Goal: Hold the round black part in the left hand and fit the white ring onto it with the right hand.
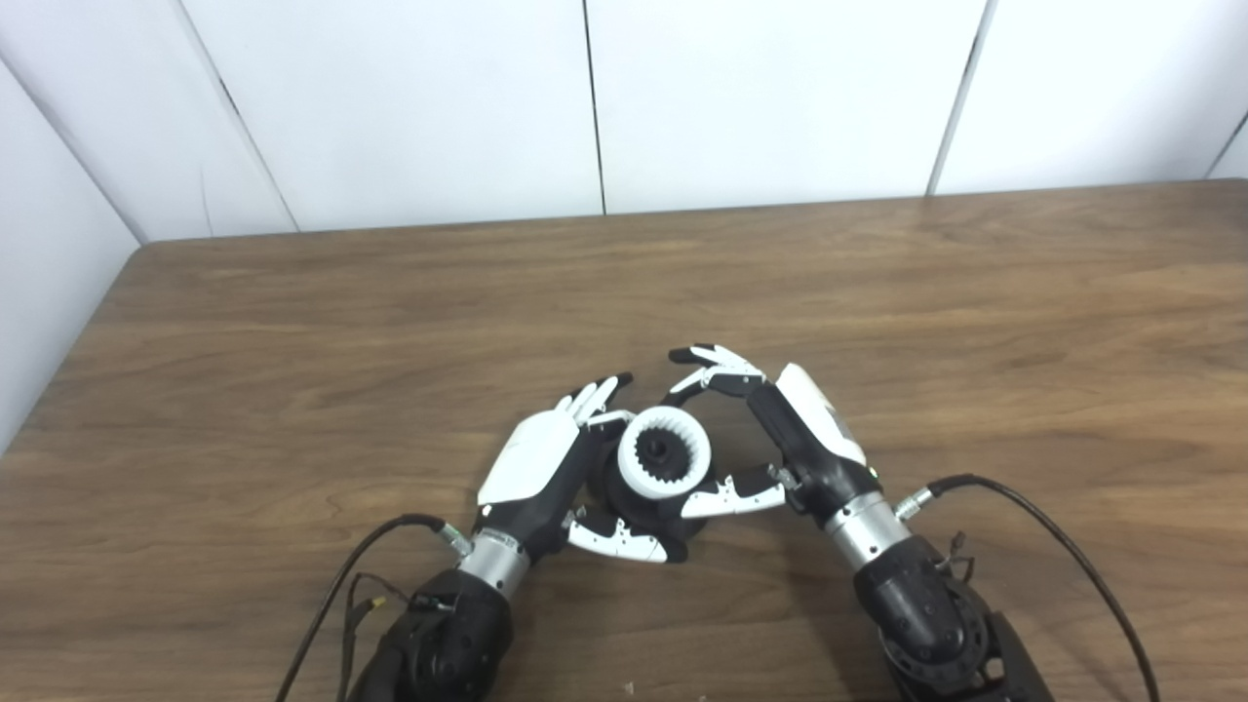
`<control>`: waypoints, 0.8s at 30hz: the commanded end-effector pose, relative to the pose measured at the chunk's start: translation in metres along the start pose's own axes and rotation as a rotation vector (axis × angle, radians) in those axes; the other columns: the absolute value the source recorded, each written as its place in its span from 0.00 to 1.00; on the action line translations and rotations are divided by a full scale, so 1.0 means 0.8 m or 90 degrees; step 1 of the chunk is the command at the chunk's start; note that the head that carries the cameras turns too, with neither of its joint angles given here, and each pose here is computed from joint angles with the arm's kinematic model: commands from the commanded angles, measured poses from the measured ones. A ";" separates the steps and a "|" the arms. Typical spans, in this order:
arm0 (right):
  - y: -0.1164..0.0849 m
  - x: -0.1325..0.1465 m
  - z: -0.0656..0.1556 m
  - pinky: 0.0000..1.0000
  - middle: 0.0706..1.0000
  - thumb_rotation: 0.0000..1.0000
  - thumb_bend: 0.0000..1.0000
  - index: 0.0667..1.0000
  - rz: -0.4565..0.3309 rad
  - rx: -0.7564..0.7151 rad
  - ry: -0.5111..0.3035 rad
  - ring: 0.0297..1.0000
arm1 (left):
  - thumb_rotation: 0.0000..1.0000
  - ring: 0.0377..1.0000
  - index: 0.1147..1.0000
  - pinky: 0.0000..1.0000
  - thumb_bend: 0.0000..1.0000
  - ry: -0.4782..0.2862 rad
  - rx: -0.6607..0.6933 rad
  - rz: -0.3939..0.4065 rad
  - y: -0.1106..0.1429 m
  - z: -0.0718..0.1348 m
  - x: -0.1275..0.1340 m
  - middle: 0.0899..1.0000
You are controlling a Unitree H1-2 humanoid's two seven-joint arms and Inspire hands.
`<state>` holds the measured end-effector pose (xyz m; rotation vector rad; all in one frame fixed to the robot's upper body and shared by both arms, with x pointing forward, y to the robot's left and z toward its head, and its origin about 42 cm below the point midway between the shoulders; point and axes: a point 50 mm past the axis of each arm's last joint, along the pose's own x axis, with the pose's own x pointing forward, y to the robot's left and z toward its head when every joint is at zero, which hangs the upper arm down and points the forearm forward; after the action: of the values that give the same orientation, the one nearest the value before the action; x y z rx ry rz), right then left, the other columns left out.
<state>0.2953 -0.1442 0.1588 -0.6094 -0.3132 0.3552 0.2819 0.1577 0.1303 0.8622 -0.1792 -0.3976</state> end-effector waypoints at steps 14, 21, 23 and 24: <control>-0.030 0.008 0.023 0.86 0.95 0.39 0.89 0.85 0.043 -0.053 0.027 0.96 | 0.37 1.00 0.59 1.00 1.00 -0.037 0.006 0.006 0.008 0.017 0.006 1.00; -0.031 0.006 0.024 0.86 0.96 0.40 0.91 0.86 0.046 -0.052 0.030 0.97 | 0.38 1.00 0.60 1.00 1.00 -0.035 0.005 0.005 0.010 0.018 0.006 1.00; -0.030 0.006 0.023 0.86 0.96 0.40 0.91 0.87 0.047 -0.050 0.031 0.97 | 0.38 1.00 0.60 1.00 1.00 -0.033 0.004 0.004 0.010 0.018 0.006 1.00; -0.030 0.006 0.023 0.87 0.96 0.40 0.91 0.87 0.047 -0.049 0.032 0.97 | 0.38 1.00 0.60 1.00 1.00 -0.033 0.003 0.004 0.010 0.017 0.006 1.00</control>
<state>0.2940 -0.1560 0.1681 -0.7210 -0.1747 0.4122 0.2800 0.1525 0.1321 0.8559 -0.1835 -0.4227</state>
